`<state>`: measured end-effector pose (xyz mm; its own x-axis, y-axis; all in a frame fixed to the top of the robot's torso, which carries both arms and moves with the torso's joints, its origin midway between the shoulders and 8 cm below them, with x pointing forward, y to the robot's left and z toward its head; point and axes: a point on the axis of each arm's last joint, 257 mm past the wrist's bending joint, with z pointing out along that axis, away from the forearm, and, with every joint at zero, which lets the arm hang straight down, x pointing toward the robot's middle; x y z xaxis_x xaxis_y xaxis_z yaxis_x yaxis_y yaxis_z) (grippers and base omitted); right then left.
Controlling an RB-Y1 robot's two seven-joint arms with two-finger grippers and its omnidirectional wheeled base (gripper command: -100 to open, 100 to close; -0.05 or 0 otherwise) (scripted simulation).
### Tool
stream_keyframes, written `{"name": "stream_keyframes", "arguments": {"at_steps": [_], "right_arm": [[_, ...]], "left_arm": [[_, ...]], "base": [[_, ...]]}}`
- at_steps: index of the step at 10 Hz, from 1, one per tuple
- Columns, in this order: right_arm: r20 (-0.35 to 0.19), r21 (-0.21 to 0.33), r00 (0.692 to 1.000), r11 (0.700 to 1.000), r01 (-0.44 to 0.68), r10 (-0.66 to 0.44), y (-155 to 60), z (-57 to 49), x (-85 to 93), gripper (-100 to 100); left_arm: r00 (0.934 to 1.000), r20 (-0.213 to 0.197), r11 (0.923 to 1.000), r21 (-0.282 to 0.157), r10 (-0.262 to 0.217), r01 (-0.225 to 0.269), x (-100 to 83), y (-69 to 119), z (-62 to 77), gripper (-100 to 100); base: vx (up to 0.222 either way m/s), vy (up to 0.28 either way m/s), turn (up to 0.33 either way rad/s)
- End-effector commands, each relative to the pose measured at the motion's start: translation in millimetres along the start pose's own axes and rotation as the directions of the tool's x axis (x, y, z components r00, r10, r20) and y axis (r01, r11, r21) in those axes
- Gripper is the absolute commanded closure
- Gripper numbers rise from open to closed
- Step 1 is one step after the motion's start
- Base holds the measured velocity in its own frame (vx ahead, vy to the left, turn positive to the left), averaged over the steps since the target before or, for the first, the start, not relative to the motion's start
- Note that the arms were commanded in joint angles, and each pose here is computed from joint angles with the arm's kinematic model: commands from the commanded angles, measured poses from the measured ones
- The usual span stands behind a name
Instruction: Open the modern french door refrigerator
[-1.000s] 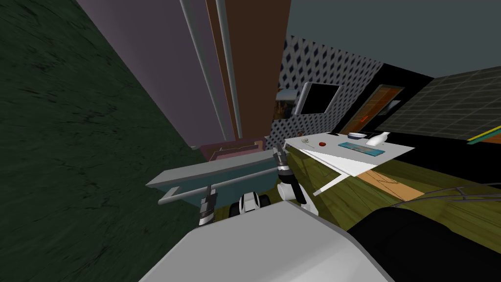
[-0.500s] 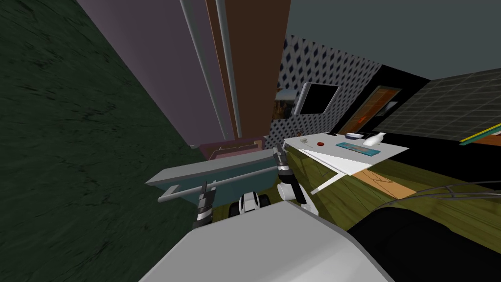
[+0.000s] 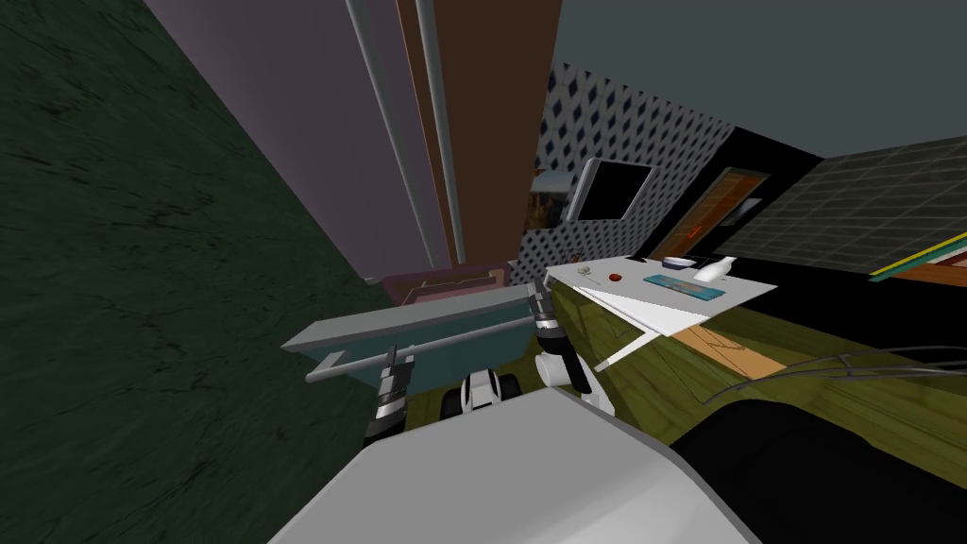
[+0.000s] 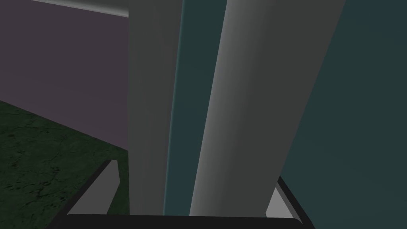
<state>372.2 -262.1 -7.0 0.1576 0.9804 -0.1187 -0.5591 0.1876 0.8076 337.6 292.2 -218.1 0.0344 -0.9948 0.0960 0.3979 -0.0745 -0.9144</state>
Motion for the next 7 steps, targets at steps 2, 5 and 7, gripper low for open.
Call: {"name": "stream_keyframes", "arguments": {"at_steps": [2,5,7], "right_arm": [[0.000,0.000,1.000,1.000,0.000,0.000,0,0.0,0.0,0],[0.000,0.000,1.000,1.000,0.000,0.000,0,0.0,0.0,0],[0.000,0.000,1.000,1.000,0.000,0.000,0,0.0,0.0,0]], "left_arm": [[1.0000,0.002,1.0000,-0.010,0.001,-0.001,-1.6,-3.3,2.9,-100],[1.0000,0.009,0.9994,-0.035,0.002,-0.001,-4.3,3.8,-1.1,0],[0.9999,0.012,0.9991,-0.043,0.002,-0.002,-5.0,6.1,-2.8,0]], "base": [[-0.007,-0.011,-0.009],[0.000,0.000,0.000],[0.000,0.000,0.000]]}}
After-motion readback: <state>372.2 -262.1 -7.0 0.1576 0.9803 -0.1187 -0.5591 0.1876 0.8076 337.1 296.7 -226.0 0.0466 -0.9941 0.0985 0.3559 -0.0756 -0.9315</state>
